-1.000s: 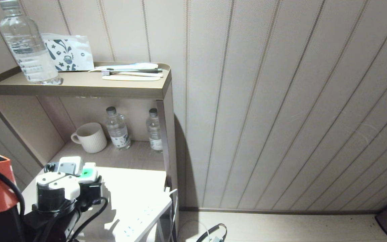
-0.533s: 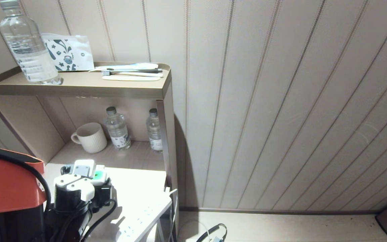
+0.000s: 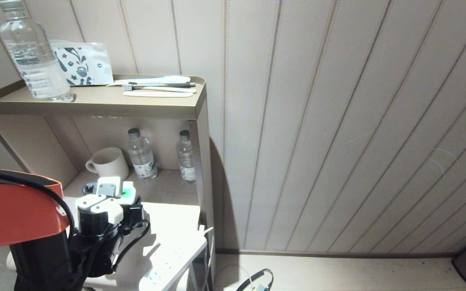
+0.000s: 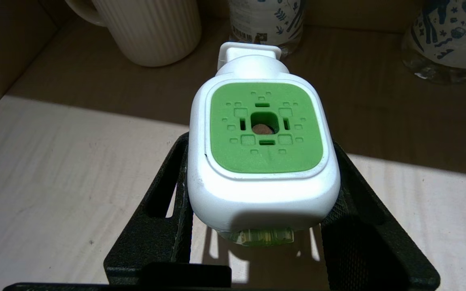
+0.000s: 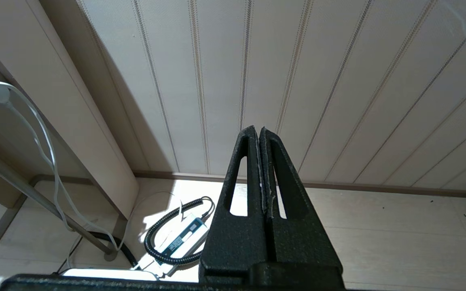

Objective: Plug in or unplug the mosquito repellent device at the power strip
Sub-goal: Place the mosquito repellent liquid on the table

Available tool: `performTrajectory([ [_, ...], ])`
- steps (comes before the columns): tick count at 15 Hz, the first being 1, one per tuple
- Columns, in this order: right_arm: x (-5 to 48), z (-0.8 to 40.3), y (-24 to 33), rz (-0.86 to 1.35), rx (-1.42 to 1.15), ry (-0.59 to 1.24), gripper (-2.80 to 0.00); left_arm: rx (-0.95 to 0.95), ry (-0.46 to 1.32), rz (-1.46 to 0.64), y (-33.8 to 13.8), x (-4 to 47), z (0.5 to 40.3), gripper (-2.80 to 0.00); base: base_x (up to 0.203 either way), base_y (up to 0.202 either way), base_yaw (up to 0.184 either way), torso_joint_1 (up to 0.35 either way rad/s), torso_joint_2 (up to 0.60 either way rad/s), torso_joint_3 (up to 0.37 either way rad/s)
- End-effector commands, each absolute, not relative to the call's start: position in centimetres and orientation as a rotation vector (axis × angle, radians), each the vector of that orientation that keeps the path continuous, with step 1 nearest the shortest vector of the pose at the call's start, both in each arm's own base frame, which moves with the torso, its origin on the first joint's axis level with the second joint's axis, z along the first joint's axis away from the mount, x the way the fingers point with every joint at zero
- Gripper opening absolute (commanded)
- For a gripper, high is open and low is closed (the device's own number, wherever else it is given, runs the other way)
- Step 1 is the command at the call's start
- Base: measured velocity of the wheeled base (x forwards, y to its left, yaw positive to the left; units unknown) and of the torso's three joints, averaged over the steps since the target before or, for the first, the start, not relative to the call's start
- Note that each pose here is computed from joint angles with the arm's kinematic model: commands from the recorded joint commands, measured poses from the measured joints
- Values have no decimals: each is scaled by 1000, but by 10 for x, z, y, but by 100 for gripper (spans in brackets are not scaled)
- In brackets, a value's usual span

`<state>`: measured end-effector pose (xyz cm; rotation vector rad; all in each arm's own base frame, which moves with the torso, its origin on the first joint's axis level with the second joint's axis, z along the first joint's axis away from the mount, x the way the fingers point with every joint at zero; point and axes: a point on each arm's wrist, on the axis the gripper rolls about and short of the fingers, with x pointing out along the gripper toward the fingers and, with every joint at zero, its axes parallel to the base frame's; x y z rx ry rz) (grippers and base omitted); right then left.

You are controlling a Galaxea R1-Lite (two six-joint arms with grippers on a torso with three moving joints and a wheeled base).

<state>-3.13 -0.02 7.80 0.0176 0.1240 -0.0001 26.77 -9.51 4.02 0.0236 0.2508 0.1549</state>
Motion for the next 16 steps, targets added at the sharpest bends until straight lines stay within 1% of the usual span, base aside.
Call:
performTrajectory([
  [1, -31, 78, 0, 0, 18, 127, -280, 0, 215, 157, -97, 273, 40, -280, 0, 0, 0, 0, 0, 0],
  [10, -31, 78, 0, 0, 18, 127, -280, 11, 250, 158, -98, 274, 30, -280, 0, 0, 0, 0, 0, 0],
  [16, -31, 78, 0, 0, 18, 127, -280, 10, 249, 156, -97, 272, 31, -280, 0, 0, 0, 0, 0, 0],
])
